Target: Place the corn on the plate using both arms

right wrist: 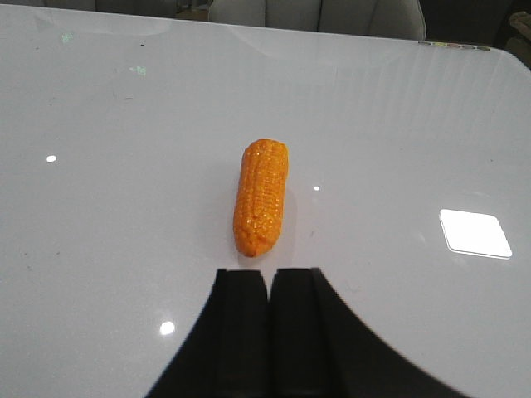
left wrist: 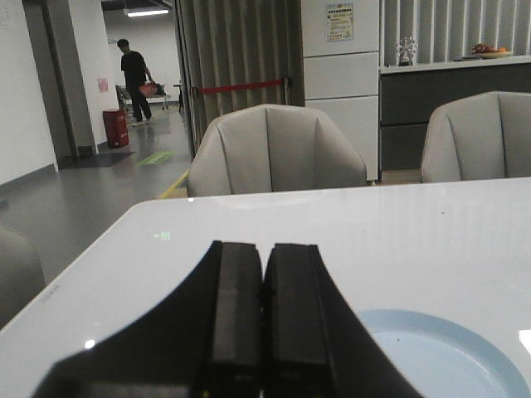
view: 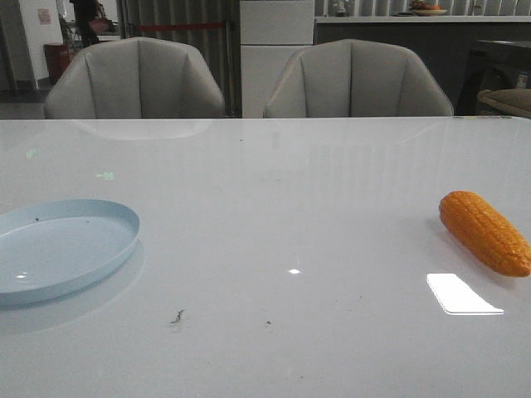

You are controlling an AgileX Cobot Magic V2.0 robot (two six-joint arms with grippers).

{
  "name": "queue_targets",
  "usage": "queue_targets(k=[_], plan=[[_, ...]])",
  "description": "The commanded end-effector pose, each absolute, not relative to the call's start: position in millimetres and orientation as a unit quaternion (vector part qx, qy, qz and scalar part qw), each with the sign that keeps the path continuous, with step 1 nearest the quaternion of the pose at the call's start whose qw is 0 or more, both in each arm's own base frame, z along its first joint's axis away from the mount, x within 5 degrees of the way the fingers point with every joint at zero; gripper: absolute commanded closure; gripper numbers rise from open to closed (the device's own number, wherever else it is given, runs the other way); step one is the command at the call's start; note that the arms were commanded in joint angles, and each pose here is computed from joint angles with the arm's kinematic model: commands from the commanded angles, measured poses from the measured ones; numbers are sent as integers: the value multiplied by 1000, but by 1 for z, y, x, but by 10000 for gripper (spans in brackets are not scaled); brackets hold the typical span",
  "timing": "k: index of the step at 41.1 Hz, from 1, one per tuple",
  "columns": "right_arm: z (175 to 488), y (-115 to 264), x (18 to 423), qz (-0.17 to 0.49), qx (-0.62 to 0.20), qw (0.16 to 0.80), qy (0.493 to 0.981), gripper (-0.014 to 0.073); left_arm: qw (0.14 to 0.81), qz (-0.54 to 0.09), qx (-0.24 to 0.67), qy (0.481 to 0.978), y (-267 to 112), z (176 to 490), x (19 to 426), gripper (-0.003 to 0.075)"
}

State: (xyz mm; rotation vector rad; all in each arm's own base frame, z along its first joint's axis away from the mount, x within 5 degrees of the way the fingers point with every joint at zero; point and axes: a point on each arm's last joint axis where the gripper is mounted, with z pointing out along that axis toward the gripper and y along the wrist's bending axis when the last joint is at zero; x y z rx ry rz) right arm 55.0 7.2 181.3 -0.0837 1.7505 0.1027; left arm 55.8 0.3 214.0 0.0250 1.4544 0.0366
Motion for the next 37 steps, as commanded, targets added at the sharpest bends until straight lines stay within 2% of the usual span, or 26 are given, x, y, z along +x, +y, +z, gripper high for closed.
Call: queue_targets(k=[1,5,12,21,25,30,34,37], plan=[[201,6,54,42,-30,705,707,529,800,15,6,599,1,230,51,631],[209,5,54,41,-27,738,673,529,810,13,3,587,1,238,49,631],[250,2,44,56,1,831,554,529,845,13,3,535,1,278,37,631],[328,1,32,63,0,855,515,529,883,22,9,469,0,344,23,631],[369,2,42,64,0,857,512,529,892,41,25,449,-1,381,29,631],[399,4,65,63,0,848,526,529,884,42,27,464,-1,416,52,631],[404,7,95,61,0,827,559,529,872,41,28,487,-1,431,78,631],[397,9,114,59,-1,806,589,529,852,40,29,521,-1,425,102,631]])
